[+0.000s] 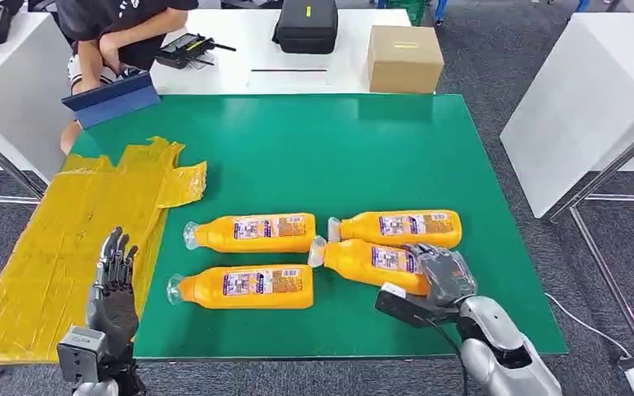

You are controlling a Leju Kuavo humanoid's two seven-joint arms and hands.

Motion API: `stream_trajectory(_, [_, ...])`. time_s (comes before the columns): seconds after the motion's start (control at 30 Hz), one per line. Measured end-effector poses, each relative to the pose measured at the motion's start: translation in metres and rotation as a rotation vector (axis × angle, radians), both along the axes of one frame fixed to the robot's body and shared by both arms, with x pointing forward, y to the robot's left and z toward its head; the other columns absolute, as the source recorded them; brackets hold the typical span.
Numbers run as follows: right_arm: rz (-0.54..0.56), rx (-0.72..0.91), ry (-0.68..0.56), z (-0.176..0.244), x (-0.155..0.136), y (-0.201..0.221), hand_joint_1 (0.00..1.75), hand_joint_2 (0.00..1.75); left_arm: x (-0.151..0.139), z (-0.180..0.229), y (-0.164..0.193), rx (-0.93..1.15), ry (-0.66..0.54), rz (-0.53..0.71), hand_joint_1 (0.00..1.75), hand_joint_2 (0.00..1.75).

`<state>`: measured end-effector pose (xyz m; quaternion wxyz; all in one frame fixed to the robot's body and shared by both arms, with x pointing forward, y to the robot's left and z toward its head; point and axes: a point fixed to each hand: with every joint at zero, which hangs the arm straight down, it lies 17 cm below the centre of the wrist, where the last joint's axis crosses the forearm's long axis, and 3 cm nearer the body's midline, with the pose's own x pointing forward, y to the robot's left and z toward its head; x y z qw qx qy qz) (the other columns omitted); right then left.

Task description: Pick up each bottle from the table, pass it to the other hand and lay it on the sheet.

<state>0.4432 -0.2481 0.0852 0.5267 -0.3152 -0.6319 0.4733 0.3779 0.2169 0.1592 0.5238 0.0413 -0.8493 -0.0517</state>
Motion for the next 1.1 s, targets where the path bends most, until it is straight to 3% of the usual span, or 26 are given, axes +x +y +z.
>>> stream_trajectory(0.53, [-0.054, 0.172, -0.148, 0.054, 0.002, 0.019, 1.75, 1.75, 0.007, 0.013, -0.015, 0.091, -0.025, -0.024, 0.00, 0.00])
stream_trajectory(0.9, [-0.052, 0.519, -0.274, 0.092, -0.010, 0.022, 1.75, 1.75, 0.011, 0.043, -0.054, 0.114, -0.098, -0.119, 0.00, 0.00])
stream_trajectory(0.93, [-0.049, 0.560, -0.275, 0.095, -0.010, 0.023, 1.75, 1.75, 0.013, 0.048, -0.060, 0.114, -0.108, -0.133, 0.00, 1.75])
stream_trajectory(1.1, [-0.052, 0.657, -0.276, 0.103, -0.007, 0.030, 1.75, 1.75, 0.021, 0.064, -0.081, 0.118, -0.139, -0.189, 0.00, 1.75])
